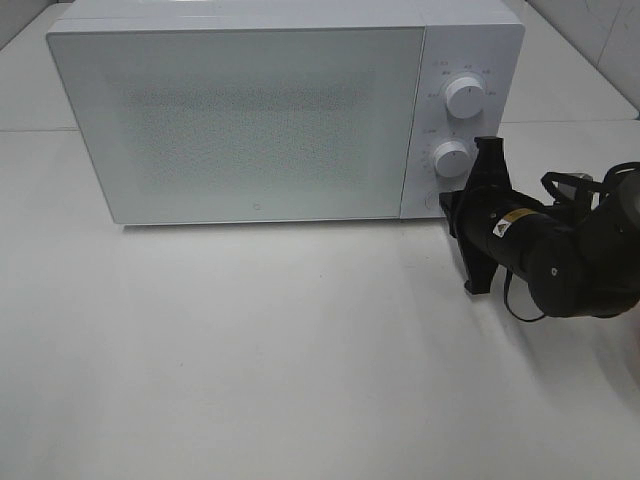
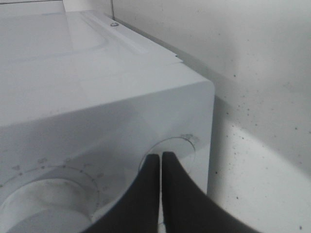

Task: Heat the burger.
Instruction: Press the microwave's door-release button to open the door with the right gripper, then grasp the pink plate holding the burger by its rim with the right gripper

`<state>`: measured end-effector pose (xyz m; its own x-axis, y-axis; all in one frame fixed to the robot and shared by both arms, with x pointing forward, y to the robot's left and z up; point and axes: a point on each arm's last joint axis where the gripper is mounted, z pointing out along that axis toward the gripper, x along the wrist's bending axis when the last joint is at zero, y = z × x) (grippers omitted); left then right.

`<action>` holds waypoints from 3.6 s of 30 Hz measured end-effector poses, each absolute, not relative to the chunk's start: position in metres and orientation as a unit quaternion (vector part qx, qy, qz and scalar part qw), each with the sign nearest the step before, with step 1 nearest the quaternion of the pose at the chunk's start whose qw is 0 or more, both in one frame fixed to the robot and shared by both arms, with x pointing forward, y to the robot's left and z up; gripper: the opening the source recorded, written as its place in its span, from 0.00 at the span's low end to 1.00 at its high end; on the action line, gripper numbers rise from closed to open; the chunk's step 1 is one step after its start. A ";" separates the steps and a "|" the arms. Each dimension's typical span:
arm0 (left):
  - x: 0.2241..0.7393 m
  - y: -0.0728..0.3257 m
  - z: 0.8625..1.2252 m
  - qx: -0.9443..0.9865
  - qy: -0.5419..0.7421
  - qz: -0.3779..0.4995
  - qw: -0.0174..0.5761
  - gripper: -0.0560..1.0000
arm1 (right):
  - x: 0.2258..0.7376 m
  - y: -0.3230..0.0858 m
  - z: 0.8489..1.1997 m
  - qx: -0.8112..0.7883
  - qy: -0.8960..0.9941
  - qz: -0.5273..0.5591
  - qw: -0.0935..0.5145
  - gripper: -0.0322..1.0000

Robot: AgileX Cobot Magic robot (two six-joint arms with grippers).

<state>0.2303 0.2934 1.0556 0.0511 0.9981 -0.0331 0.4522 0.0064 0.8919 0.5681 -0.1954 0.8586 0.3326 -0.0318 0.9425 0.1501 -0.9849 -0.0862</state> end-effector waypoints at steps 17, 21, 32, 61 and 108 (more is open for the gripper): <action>0.230 0.293 1.056 0.611 0.593 0.351 0.389 0.99 | 0.582 -0.193 0.851 -0.825 -0.047 -0.559 0.069 0.03; 0.230 0.293 1.056 0.611 0.593 0.351 0.389 0.99 | 0.583 -0.192 0.850 -0.813 -0.044 -0.576 0.068 0.03; 0.230 0.293 1.056 0.611 0.593 0.351 0.389 0.99 | 0.582 -0.192 0.851 -0.799 -0.050 -0.598 0.051 0.03; 0.230 0.293 1.056 0.611 0.593 0.351 0.389 0.99 | 0.593 -0.185 0.851 -0.820 -0.046 -0.570 0.028 0.03; 0.230 0.293 1.056 0.611 0.593 0.351 0.389 0.99 | 0.532 -0.198 0.915 -0.838 -0.230 -0.494 -0.026 0.03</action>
